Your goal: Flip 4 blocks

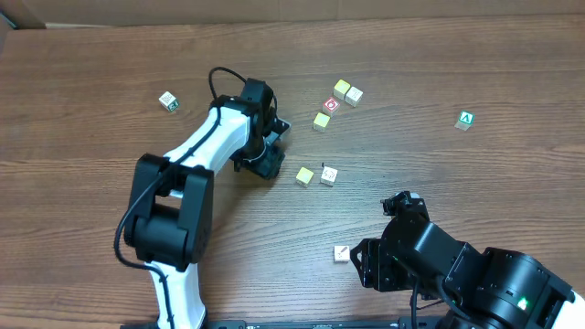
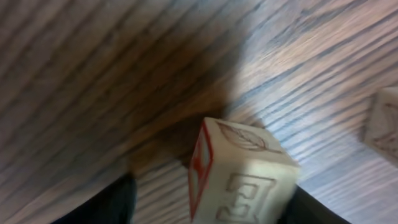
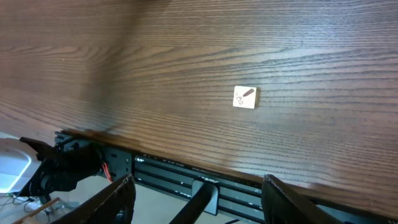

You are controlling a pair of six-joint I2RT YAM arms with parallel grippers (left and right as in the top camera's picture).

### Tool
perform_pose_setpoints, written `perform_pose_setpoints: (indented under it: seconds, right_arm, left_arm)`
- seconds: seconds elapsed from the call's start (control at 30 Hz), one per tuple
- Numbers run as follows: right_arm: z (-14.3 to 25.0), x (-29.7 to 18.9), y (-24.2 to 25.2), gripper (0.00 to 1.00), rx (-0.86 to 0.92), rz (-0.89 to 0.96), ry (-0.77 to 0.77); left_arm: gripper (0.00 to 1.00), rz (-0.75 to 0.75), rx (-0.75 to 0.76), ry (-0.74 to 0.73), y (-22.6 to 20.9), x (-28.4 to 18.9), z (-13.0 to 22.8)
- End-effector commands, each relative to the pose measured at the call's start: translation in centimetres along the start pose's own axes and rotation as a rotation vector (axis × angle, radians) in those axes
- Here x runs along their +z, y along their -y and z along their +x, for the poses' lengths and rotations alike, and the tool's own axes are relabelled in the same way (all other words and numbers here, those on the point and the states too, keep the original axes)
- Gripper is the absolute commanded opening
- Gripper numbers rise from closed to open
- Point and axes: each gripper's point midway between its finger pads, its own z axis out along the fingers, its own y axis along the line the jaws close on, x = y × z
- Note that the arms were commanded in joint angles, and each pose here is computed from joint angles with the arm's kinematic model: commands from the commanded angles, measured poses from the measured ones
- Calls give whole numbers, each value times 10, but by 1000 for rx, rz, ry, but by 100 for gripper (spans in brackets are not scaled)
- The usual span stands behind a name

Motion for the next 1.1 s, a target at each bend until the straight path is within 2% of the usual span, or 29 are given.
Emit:
perform_pose_setpoints:
  seconds: [0.0, 0.03, 0.07, 0.17, 0.27, 0.4, 0.43, 0.5, 0.6, 0.9, 1.07]
  right_arm:
    - [-1, -6, -5, 66, -6, -26, 7]
    - [-1, -6, -5, 66, -6, -26, 6]
    - [-1, -6, -5, 66, -6, -26, 7]
    - [-2, -5, -6, 66, -6, -27, 8]
    - [-3, -5, -8, 66, -6, -34, 13]
    - [-4, -5, -9, 66, -6, -37, 15]
    - [-4, -4, -9, 66, -6, -36, 15]
    - [-4, -3, -9, 66, -7, -33, 12]
    - [-5, 0, -10, 66, -7, -25, 6]
    - [-9, 7, -5, 65, 28, 24, 16]
    - [-15, 1, 23, 64, 135, 144, 93]
  left_arm:
    - [52, 15, 37, 1, 2, 6, -4]
    - [44, 14, 37, 4, 2, 6, -4]
    - [42, 13, 37, 7, 2, 6, -5]
    - [47, 5, 30, 23, 0, 6, -9]
    - [42, 3, 23, 34, 0, 5, -12]
    - [45, 1, 17, 41, -1, 5, -14]
    - [40, 0, 17, 42, -1, 5, -14]
    - [22, -1, 10, 45, -1, 5, -15]
    - [4, -3, -41, 58, -2, 3, -19]
    - [4, 14, -311, 74, -1, -41, -32]
    - [4, 86, -348, 73, 23, -83, -13]
